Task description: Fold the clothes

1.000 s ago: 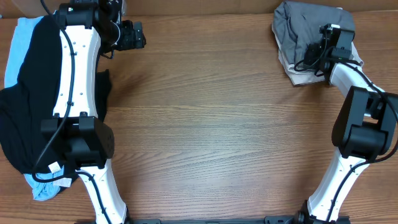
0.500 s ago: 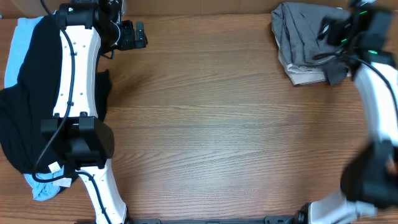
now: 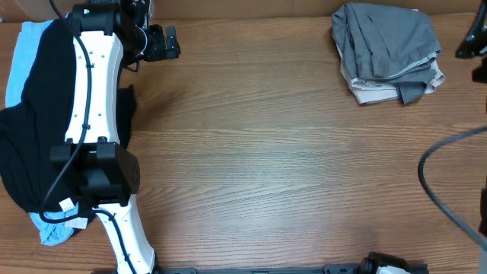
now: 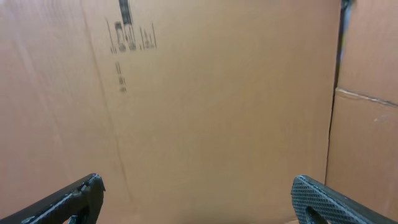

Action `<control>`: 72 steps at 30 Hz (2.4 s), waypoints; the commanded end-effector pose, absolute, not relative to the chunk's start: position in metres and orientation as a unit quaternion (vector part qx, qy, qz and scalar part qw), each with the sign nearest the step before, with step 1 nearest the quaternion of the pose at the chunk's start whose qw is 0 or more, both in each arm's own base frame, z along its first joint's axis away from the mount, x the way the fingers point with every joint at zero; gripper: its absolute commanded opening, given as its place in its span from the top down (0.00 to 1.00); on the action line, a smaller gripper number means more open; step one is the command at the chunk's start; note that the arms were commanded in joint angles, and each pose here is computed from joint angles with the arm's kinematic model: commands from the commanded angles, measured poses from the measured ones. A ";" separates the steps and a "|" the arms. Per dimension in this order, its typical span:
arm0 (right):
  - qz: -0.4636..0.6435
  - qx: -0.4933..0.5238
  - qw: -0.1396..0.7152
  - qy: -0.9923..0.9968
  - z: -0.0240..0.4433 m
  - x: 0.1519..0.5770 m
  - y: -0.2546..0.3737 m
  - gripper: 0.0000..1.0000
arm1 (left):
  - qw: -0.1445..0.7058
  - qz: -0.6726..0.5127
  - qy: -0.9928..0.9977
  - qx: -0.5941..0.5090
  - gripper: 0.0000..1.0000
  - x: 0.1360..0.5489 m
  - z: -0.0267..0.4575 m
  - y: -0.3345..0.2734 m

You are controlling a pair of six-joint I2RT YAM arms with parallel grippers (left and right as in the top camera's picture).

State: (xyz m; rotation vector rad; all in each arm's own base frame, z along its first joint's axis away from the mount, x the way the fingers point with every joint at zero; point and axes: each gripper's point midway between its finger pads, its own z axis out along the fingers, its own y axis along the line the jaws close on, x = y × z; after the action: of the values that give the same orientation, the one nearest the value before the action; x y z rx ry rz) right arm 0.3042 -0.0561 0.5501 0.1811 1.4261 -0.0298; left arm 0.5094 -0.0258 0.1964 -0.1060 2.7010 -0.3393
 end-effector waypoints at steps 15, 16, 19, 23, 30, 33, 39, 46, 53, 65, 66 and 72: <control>-0.013 0.100 0.705 0.702 0.515 0.283 -0.050 0.00 | 0.217 -0.119 0.968 -0.036 0.00 0.513 0.202 -0.026; -0.006 0.095 0.697 0.711 0.508 0.283 -0.044 0.00 | 0.217 -0.119 0.968 -0.036 0.00 0.513 0.202 -0.026; 0.000 0.090 0.681 0.727 0.488 0.280 -0.035 0.00 | 0.217 -0.119 0.968 -0.036 0.00 0.513 0.202 -0.026; 0.039 0.094 0.674 0.731 0.460 0.278 -0.021 0.00 | 0.217 -0.119 0.968 -0.036 0.00 0.513 0.202 -0.026; 0.120 0.159 0.688 0.698 0.396 0.278 -0.016 0.00 | 0.217 -0.119 0.968 -0.036 0.00 0.513 0.202 -0.026; 0.140 0.177 0.686 0.692 0.360 0.274 -0.015 0.00 | 0.217 -0.119 0.968 -0.036 0.00 0.513 0.202 -0.026; 0.160 0.162 0.688 0.688 0.299 0.261 -0.006 0.00 | 0.217 -0.119 0.968 -0.036 0.00 0.513 0.202 -0.026; 0.140 0.110 0.697 0.694 0.245 0.249 0.002 0.00 | 0.217 -0.120 0.968 -0.036 0.00 0.513 0.202 -0.026; 0.111 0.044 0.703 0.701 0.219 0.244 0.015 0.00 | 0.217 -0.120 0.968 -0.036 0.00 0.513 0.202 -0.026; 0.111 0.042 0.699 0.705 0.181 0.244 0.016 0.00 | 0.217 -0.119 0.968 -0.036 0.00 0.513 0.202 -0.026; 0.111 0.042 0.700 0.704 0.179 0.245 0.016 0.00 | 0.217 -0.119 0.968 -0.036 0.00 0.513 0.202 -0.026; 0.106 0.048 0.695 0.710 0.172 0.246 0.013 0.00 | 0.217 -0.120 0.968 -0.036 0.00 0.513 0.202 -0.026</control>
State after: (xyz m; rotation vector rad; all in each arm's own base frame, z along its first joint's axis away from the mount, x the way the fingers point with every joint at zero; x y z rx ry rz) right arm 0.2459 0.0140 0.1736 0.1104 1.5915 0.2479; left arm 0.5101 -0.0257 0.1967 -0.1055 2.6981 -0.3386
